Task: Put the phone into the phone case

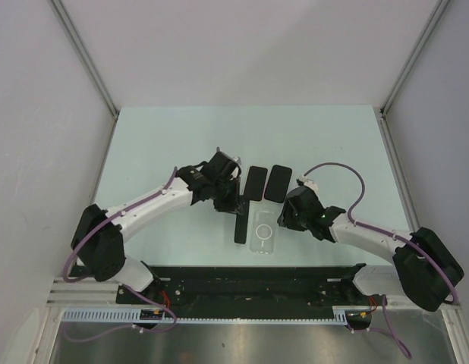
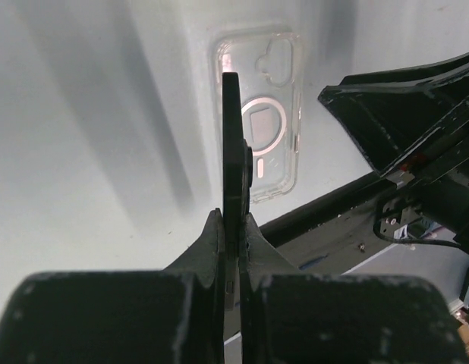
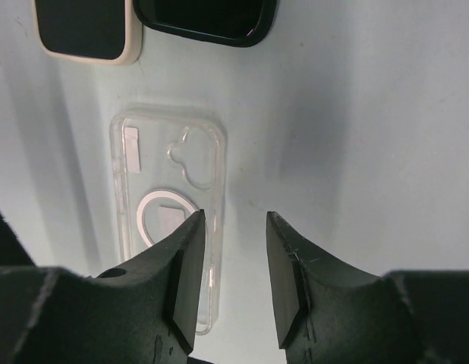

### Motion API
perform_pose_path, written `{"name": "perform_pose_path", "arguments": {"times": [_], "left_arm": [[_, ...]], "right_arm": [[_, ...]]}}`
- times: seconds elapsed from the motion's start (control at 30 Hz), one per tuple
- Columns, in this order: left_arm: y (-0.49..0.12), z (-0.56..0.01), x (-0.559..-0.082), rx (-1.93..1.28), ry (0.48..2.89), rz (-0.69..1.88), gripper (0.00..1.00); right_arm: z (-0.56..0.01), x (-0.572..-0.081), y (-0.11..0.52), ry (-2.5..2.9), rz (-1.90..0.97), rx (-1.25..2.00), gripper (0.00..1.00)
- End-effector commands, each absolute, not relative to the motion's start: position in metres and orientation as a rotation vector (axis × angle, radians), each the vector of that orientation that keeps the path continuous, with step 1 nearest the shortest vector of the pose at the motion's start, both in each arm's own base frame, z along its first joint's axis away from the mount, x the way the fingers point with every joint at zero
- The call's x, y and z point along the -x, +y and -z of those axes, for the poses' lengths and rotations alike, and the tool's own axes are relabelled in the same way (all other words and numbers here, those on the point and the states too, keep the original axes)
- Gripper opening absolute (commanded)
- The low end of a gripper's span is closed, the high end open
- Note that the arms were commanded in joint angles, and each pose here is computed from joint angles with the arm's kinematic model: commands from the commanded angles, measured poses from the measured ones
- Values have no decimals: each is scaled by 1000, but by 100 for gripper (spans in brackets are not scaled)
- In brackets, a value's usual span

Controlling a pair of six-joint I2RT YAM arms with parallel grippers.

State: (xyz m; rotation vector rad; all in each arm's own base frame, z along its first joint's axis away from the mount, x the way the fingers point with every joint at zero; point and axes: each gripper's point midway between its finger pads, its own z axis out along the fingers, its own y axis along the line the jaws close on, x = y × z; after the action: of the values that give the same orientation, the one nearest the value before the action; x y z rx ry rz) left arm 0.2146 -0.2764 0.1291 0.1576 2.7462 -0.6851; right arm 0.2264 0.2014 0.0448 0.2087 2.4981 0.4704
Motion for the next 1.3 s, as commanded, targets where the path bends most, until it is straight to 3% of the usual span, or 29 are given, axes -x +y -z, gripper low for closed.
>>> {"name": "perform_pose_path", "arguments": {"times": [0.0, 0.43, 0.77, 1.13, 1.27], "left_arm": [[-296, -142, -228, -123, 2715, 670, 0], [-333, -116, -234, -174, 2786, 535, 0], [-325, -102, -238, -195, 2805, 291, 0], [-334, -88, -230, -225, 2856, 275, 0], [-336, -84, -230, -230, 2867, 272, 5]], "right_arm": [[-46, -236, 218, 2464, -642, -192, 41], [-23, -231, 228, 2491, -768, -190, 38], [-23, -232, 228, 2489, -779, -195, 36], [-25, -230, 226, 2484, -794, -237, 38], [-20, -229, 225, 2495, -794, -256, 38]]}}
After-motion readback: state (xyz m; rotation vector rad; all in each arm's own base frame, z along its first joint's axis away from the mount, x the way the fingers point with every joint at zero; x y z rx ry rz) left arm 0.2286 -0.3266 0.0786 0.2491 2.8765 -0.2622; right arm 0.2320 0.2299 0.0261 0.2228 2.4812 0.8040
